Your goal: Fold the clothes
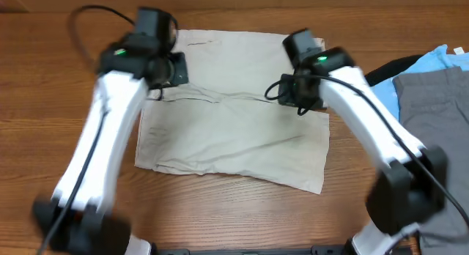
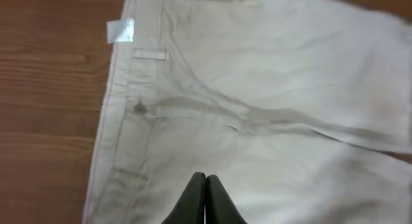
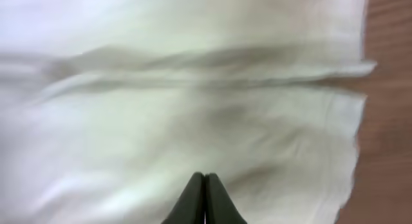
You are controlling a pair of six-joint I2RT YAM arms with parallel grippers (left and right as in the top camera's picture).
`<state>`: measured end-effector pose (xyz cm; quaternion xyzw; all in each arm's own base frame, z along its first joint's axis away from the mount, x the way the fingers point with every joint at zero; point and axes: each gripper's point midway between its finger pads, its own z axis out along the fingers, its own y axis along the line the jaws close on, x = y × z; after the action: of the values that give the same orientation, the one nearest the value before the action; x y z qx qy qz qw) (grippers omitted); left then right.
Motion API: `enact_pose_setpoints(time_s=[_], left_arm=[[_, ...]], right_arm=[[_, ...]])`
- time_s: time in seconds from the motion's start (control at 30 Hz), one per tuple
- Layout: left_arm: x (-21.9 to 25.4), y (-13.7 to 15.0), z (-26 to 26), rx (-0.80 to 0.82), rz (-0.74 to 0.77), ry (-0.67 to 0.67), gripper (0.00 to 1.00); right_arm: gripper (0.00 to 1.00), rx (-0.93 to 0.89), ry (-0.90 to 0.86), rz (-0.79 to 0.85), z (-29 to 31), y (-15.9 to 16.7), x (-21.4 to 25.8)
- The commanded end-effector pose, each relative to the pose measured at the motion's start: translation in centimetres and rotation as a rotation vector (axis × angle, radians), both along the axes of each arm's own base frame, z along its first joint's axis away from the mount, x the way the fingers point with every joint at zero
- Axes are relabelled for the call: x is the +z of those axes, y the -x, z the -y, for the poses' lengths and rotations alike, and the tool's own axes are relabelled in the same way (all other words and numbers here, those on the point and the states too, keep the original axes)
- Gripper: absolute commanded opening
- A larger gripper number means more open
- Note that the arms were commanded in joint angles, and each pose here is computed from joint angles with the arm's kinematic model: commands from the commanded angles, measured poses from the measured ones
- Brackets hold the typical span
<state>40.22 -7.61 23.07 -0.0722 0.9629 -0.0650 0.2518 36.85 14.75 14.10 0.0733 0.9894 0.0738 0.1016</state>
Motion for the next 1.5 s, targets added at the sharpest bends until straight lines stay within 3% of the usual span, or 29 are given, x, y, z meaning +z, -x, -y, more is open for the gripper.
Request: enact_pose_setpoints(time_s=[0.0,0.27,0.5,0.63,0.8,1.0,1.2,1.47], left_arm=[[1.5,3.4,0.9,-0.018,-0.051,0.082,0.04],[-6.4,8.0,2.8,-0.066,-0.341,0.174,0.04],[-13.7,11.1,3.0,-0.060,-0.512,0.192,0.04],[-16.0,11.4,2.9,-0.059,-0.519,0.190,0.04],[-19.0,11.0,2.9,-0.050,-0.485,0.198,0.04],[-22.2,12.4,2.6,-0.027,-0.574,0.179,0.04],[-25.4,13.5,0.7,0.001,-0.665,0.065,0.04],[-25.9,13.4,-1.1,0.012,-0.660,-0.022,0.04]], right_arm=[[0.04,0.091,-0.289,-0.101,-4.5,4.3,4.2],[0.04,0.182,-0.314,-0.230,-8.1,8.6,-0.4],[0.04,0.086,-0.358,-0.321,-9.5,11.7,-7.2],[0.04,0.101,-0.426,-0.385,-9.9,14.0,-9.3],[0.04,0.025,-0.387,-0.416,-8.3,15.7,-12.7],[0.04,-0.051,-0.321,-0.473,-6.1,17.9,-15.0],[0.04,-0.090,-0.283,-0.502,-4.6,18.3,-15.3],[0.04,-0.146,-0.189,-0.533,-1.1,18.6,-15.7]])
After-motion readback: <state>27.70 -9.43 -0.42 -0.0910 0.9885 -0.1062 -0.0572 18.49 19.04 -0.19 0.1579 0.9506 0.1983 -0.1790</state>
